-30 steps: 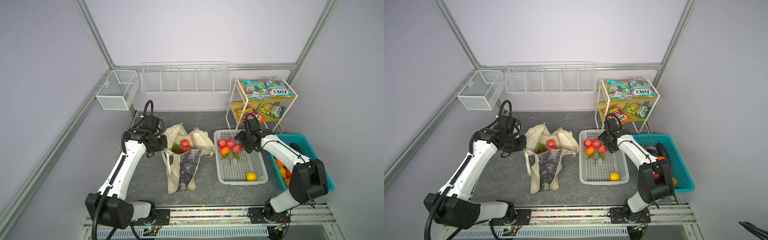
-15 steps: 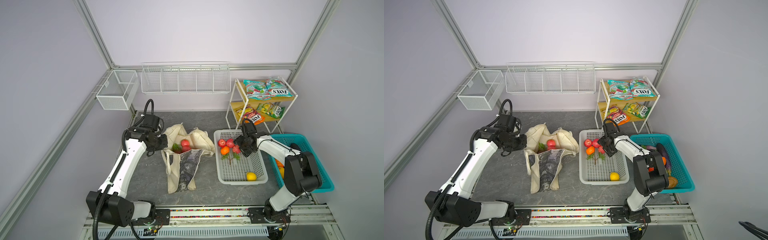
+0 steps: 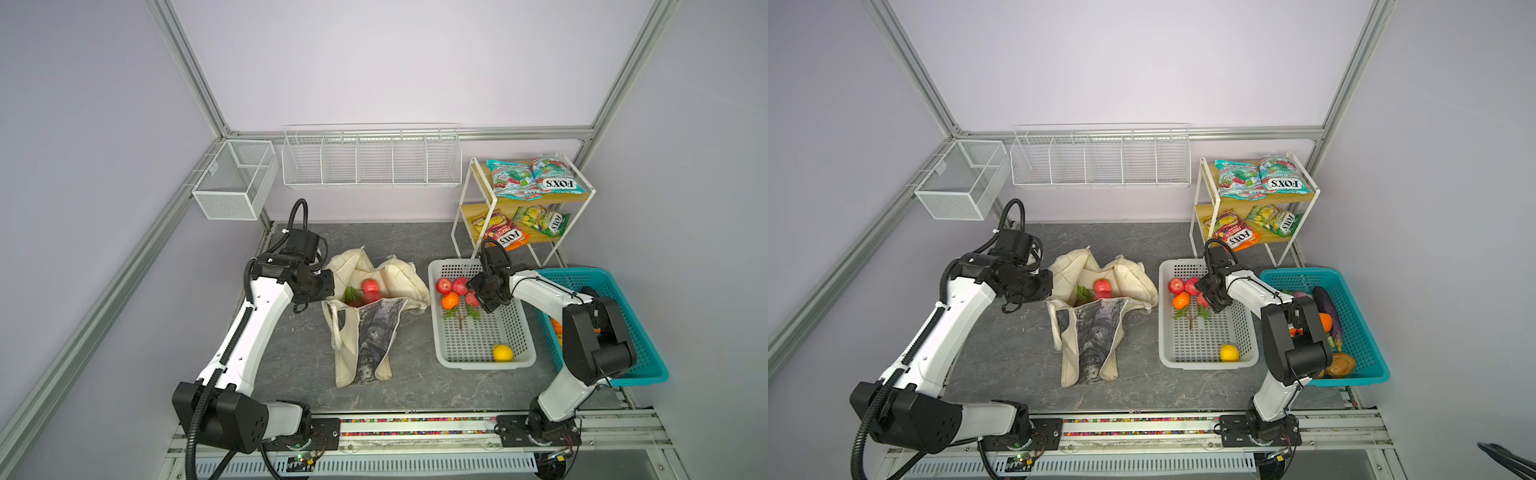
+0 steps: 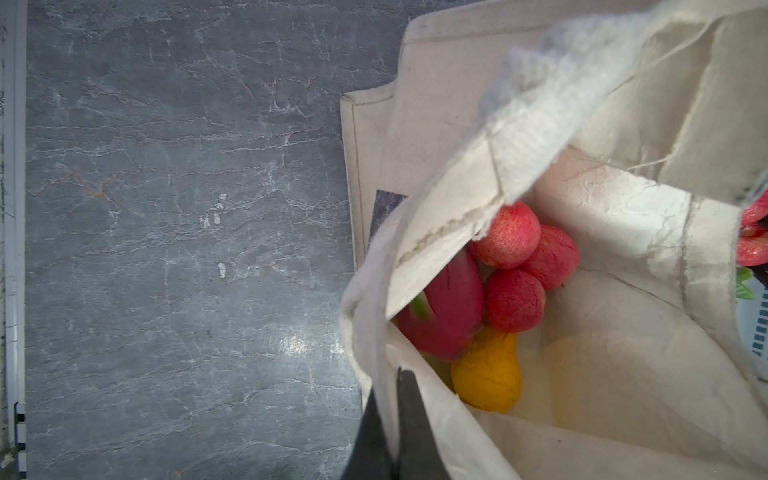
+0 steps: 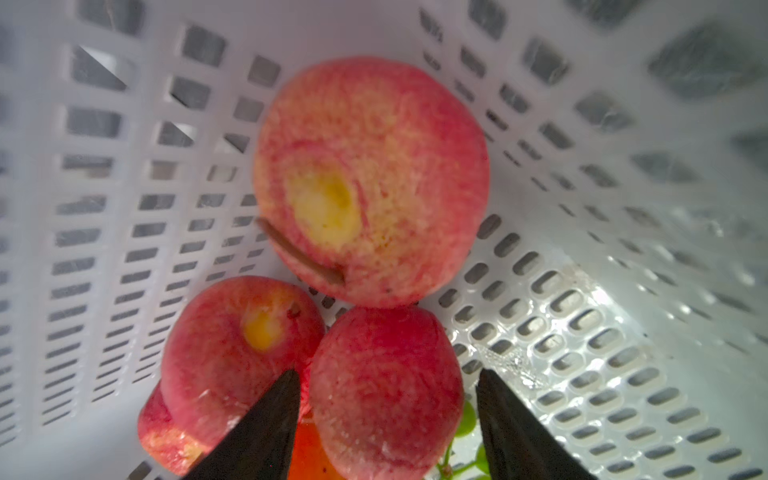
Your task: Place the food into the grocery bag and tie it
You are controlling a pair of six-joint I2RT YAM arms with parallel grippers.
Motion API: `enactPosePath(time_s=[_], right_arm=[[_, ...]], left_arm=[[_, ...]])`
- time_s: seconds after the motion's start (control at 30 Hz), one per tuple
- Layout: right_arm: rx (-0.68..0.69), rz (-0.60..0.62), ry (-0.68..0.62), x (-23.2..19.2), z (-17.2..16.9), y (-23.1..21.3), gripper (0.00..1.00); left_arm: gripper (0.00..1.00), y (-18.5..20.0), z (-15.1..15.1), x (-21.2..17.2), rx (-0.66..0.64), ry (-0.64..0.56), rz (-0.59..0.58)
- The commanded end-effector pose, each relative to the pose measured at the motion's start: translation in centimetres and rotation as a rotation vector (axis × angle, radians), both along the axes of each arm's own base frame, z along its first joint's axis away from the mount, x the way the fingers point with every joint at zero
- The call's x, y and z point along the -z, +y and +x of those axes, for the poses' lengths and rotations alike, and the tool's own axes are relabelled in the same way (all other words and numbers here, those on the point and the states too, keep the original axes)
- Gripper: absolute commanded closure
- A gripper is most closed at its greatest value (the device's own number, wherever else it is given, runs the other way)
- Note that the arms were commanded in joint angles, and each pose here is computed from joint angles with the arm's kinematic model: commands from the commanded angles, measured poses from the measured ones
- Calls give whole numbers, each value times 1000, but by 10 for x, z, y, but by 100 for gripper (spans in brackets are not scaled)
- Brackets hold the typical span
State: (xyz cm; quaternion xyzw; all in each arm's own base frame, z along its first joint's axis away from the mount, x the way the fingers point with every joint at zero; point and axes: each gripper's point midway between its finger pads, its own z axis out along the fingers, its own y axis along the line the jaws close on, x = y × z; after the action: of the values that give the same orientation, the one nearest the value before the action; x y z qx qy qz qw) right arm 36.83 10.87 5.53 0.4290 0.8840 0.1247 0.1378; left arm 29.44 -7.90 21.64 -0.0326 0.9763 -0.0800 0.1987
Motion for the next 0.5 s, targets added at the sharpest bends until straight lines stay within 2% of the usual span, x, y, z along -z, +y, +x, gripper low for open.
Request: enactPosePath(time_s=[0.0, 0.17, 0.47], right_arm=[[56, -14, 36, 15, -3, -7, 30], [63, -17, 46, 21, -3, -8, 33], [61, -28, 28, 13, -2, -10, 50]], left_arm=[[100, 8, -3, -4, -2, -21, 37], [100, 11, -5, -2, -8, -17, 48], [100, 12, -6, -1, -9, -17, 50]])
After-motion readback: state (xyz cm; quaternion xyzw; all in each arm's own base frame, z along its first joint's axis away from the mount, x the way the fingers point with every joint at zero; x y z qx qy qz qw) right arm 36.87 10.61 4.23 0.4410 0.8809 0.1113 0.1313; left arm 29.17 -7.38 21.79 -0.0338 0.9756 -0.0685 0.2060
